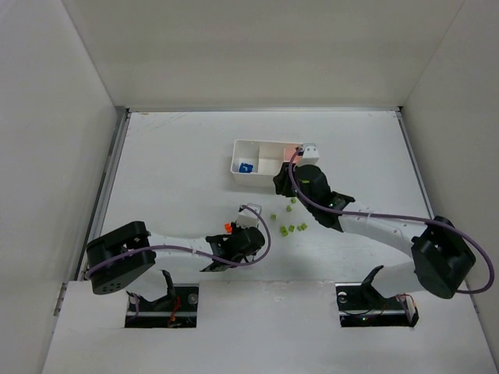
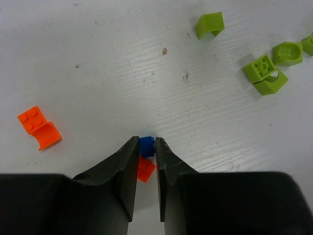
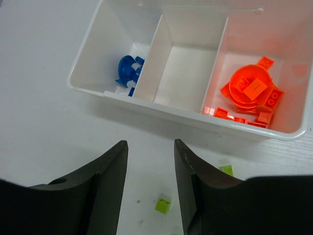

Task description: Sort the legos into containers by color

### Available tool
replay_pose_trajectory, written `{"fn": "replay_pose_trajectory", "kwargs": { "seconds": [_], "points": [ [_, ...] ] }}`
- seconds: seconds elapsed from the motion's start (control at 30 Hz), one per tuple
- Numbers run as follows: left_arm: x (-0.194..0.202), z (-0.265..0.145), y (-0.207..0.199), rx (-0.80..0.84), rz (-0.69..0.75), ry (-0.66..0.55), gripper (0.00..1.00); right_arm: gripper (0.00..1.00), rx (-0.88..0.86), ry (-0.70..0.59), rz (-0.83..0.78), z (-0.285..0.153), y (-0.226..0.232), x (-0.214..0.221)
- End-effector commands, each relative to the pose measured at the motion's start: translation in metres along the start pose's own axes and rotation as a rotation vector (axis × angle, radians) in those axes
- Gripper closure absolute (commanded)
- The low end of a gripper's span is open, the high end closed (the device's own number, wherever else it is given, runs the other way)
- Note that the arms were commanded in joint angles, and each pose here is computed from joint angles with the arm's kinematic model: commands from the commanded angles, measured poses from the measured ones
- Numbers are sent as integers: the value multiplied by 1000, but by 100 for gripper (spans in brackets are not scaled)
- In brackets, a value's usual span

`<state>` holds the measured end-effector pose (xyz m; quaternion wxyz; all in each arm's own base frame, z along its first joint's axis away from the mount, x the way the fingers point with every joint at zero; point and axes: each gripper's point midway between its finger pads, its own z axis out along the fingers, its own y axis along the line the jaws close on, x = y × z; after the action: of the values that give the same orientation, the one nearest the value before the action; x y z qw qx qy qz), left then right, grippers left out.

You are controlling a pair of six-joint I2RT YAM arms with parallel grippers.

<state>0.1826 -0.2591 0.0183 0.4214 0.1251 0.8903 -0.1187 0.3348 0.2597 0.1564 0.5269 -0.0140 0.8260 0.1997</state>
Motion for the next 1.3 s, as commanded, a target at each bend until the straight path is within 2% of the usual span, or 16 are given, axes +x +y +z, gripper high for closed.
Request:
{"fn": "replay_pose_trajectory", "kwargs": {
  "seconds": [0.0,0.17,0.37,0.67,0.8,1.1,1.27],
  "points": [
    [-6,-1,-1,-10,11,2,85,51,-6,-81,37,-9,1,-21],
    [-26,-3,-3,2,-11,-43,87,51,4,-70,56,-19,-9,-10],
    [-68,-5,1,8,-99,-119,88,50,15,-42,74,-38,-23,13],
    [-160,4,14,29,-275,-265,88,50,-19,61,83,-61,-21,68],
    [-196,14,17,36,-297,-309,88,51,-41,102,85,-70,-16,90],
    [-231,26,18,18,-291,-347,88,51,-25,125,104,-82,-22,111],
    [-236,52,35,-36,-299,-331,88,51,-42,135,83,-84,-17,112]
  ]
}}
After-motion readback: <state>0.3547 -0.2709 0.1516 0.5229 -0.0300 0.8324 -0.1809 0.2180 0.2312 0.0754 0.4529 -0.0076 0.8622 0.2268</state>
